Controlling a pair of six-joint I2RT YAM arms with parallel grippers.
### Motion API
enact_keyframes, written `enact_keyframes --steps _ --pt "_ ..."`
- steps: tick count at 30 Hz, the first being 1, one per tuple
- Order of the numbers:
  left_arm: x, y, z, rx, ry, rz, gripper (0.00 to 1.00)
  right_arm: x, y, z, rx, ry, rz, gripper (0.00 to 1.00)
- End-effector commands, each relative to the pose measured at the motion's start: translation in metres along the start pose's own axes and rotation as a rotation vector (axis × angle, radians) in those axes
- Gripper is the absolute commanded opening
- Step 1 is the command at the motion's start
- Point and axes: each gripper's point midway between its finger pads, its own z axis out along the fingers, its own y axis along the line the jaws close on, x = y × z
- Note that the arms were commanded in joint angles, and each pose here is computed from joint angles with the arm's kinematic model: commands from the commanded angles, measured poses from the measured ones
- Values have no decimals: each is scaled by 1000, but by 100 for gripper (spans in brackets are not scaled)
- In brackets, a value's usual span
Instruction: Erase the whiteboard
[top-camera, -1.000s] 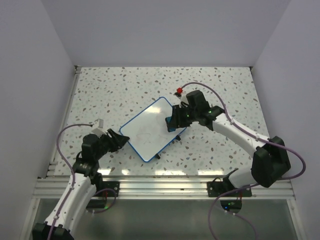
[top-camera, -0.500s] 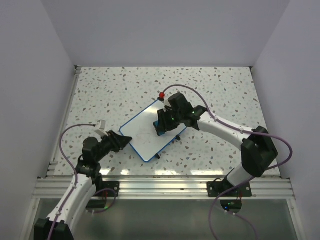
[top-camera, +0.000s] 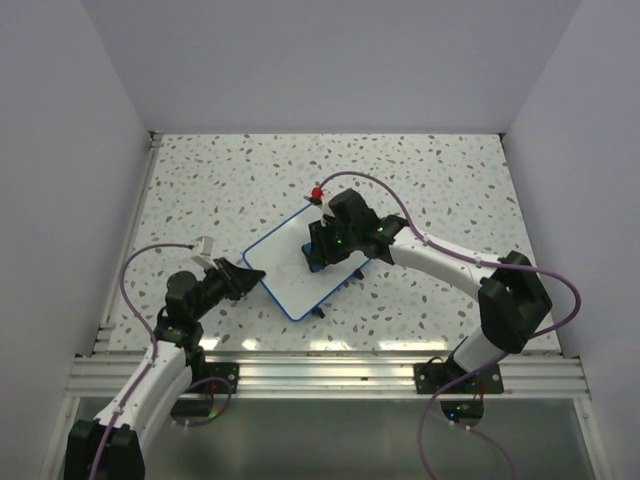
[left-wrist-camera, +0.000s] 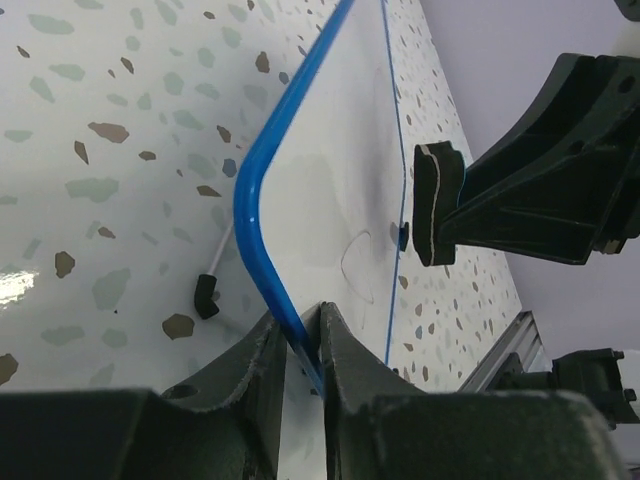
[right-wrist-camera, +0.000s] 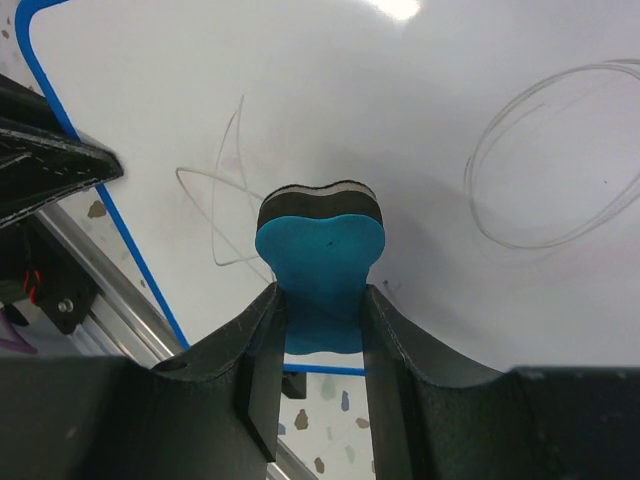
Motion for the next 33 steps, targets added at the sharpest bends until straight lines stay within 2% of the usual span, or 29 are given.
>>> enact_keyframes --steps 1,6,26,33 --pt "24 17 -2 -2 24 -5 18 -18 9 1 0 -46 -37 0" --pt "33 34 -2 -75 57 -20 0 -16 12 1 50 -38 -87 0" --pt "58 74 -11 -226 65 -92 0 -13 11 -12 64 -64 -111 0" --pt "63 83 -14 -286 85 -131 0 -11 15 -3 42 -30 -108 0"
